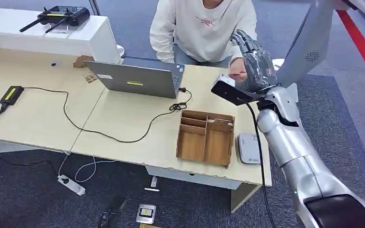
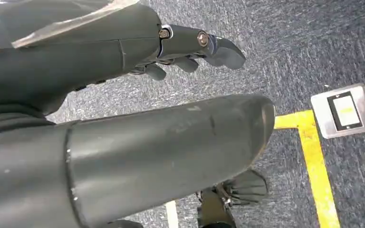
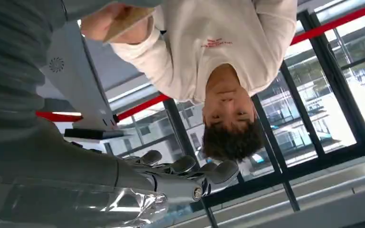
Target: Pass the card to the sensor for recognition and then transmit it.
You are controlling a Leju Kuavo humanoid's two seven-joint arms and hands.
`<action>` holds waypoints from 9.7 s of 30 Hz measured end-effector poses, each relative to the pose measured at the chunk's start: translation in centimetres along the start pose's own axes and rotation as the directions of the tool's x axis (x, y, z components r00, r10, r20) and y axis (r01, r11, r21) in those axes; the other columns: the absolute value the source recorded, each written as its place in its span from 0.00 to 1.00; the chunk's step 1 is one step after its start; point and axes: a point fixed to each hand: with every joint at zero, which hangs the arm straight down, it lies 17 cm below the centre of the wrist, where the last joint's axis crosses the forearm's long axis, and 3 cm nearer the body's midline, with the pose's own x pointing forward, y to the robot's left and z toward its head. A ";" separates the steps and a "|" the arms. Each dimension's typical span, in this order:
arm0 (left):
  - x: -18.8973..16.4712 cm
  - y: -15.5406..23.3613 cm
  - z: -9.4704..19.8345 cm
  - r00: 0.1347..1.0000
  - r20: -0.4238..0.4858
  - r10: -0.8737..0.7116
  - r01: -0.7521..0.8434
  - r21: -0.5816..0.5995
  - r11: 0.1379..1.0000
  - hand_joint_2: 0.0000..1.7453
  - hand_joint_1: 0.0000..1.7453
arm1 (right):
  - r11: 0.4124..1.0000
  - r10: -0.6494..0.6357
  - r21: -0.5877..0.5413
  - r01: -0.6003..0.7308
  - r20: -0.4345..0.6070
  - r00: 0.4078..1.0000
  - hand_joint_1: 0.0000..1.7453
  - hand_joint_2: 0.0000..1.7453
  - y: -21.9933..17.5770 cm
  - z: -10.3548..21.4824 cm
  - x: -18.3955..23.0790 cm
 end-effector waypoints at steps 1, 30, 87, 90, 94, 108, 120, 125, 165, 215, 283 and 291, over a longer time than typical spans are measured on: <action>-0.1 0.1 0.0 1.000 -0.001 -0.001 0.001 0.002 1.000 0.00 0.00 | 1.000 0.000 0.009 0.000 -0.004 1.000 0.00 1.00 0.3 0.0 -0.1; -0.5 0.4 0.0 1.000 -0.009 -0.009 0.009 -0.005 1.000 0.00 0.00 | 0.990 0.008 0.139 0.004 -0.085 0.996 0.00 1.00 3.9 1.2 -2.3; 2.7 0.2 -0.3 0.983 0.049 -0.175 0.176 -0.017 0.984 0.00 0.00 | 0.954 0.182 0.282 -0.103 -0.272 0.945 0.00 1.00 4.2 7.8 -14.4; 2.9 0.2 -0.3 0.983 0.052 -0.175 0.176 -0.019 0.984 0.00 0.00 | 0.955 0.178 0.281 -0.099 -0.270 0.946 0.00 1.00 4.3 7.7 -14.1; 3.0 0.3 -0.3 0.983 0.052 -0.175 0.176 -0.017 0.984 0.00 0.00 | 0.955 0.174 0.280 -0.097 -0.268 0.947 0.00 1.00 4.4 7.5 -13.9; 2.9 0.3 -0.3 0.984 0.047 -0.173 0.174 -0.018 0.984 0.00 0.00 | 0.967 0.130 0.245 -0.070 -0.235 0.963 1.00 1.00 3.9 6.8 -12.9; 3.0 0.4 -0.4 0.984 0.050 -0.171 0.172 -0.015 0.985 0.00 0.00 | 0.977 0.123 0.198 -0.080 -0.215 0.969 0.00 1.00 2.8 5.8 -12.4; 3.0 0.4 -0.4 0.984 0.050 -0.171 0.172 -0.015 0.985 0.00 0.00 | 0.977 0.120 0.197 -0.077 -0.214 0.969 1.00 1.00 2.8 5.8 -12.3; 3.1 0.6 -0.4 0.977 0.058 -0.206 0.207 -0.013 0.978 0.00 0.00 | 0.982 0.071 0.186 -0.021 -0.267 0.961 1.00 1.00 2.4 6.1 -13.5; 1.2 -0.9 0.2 1.000 0.017 0.006 -0.007 0.058 0.998 0.00 0.00 | 0.924 0.085 0.359 0.130 -0.525 0.847 1.00 1.00 5.3 24.9 -19.6; 3.6 -0.3 -0.2 0.996 0.040 -0.075 0.073 0.053 0.996 0.00 0.00 | 0.870 -0.005 0.431 0.239 -0.477 0.879 1.00 1.00 13.5 23.0 -10.5; 3.8 -1.2 0.0 0.995 0.040 -0.094 0.092 0.042 0.995 0.00 0.00 | 0.864 0.044 0.439 0.245 -0.552 0.833 1.00 1.00 13.4 26.1 -13.8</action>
